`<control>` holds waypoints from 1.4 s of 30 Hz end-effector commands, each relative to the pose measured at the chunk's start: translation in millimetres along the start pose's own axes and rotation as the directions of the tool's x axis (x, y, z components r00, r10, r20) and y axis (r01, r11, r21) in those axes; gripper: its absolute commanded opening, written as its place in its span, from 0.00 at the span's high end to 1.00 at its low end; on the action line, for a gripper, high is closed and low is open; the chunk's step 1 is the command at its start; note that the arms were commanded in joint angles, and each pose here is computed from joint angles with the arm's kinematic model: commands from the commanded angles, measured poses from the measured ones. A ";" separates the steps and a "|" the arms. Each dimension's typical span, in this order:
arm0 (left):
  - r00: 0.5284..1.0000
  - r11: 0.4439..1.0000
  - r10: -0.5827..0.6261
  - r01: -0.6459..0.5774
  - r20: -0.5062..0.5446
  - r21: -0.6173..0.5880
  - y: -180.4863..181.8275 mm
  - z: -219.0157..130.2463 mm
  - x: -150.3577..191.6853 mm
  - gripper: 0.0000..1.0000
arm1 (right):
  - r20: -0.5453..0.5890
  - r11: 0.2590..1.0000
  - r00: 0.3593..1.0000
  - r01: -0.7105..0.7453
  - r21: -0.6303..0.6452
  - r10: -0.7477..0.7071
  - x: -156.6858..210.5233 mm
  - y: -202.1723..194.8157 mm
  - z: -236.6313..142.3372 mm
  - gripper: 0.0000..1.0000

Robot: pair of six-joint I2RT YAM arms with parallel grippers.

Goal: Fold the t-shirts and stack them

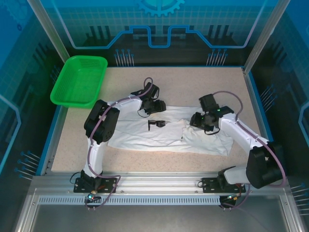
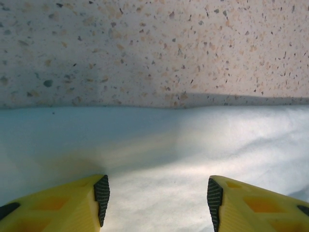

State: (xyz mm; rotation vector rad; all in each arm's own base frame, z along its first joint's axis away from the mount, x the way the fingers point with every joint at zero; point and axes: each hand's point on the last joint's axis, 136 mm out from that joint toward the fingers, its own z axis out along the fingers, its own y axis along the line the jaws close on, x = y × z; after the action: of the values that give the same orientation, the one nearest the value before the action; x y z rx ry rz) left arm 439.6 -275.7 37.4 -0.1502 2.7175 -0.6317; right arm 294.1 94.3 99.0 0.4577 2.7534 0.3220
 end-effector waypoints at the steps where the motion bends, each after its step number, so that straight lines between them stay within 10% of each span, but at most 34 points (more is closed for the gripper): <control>1: 0.994 0.993 0.092 -0.096 0.064 0.063 -45.5 -40.3 -19.6 0.45 | -0.020 1.000 1.000 0.010 0.027 -0.009 -19.4 -12.0 11.4 0.63; 6: 0.984 0.973 0.179 -0.176 -0.008 0.153 -100.0 -24.5 -12.3 0.60 | -0.126 0.998 0.991 -0.027 0.062 0.035 -25.6 -30.2 43.7 0.81; 13: 0.957 0.934 0.261 -0.219 -0.123 0.281 -148.4 27.0 16.7 0.61 | -0.217 0.998 0.976 -0.024 0.057 0.036 2.7 -37.2 65.5 0.83; 23: 0.947 0.938 0.275 -0.227 -0.164 0.262 -138.7 54.4 30.4 0.59 | -0.302 0.997 0.953 0.008 -0.082 -0.032 78.4 -11.8 40.0 0.79; 34: 0.922 0.886 0.378 -0.334 -0.083 0.322 -170.2 16.0 28.5 0.56 | -0.166 0.987 0.976 -0.154 -0.047 0.144 31.3 -49.6 23.3 0.67; 42: 0.913 0.898 0.394 -0.357 -0.107 0.258 -152.7 28.9 38.1 0.57 | -0.275 0.980 0.943 -0.199 -0.010 0.188 68.8 -68.0 53.8 0.67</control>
State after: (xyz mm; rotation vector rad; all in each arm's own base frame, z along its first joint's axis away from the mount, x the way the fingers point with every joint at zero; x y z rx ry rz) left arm 421.1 -442.6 69.7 0.4758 2.6632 -0.9197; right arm 246.0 64.3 22.7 0.6750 2.9359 0.4997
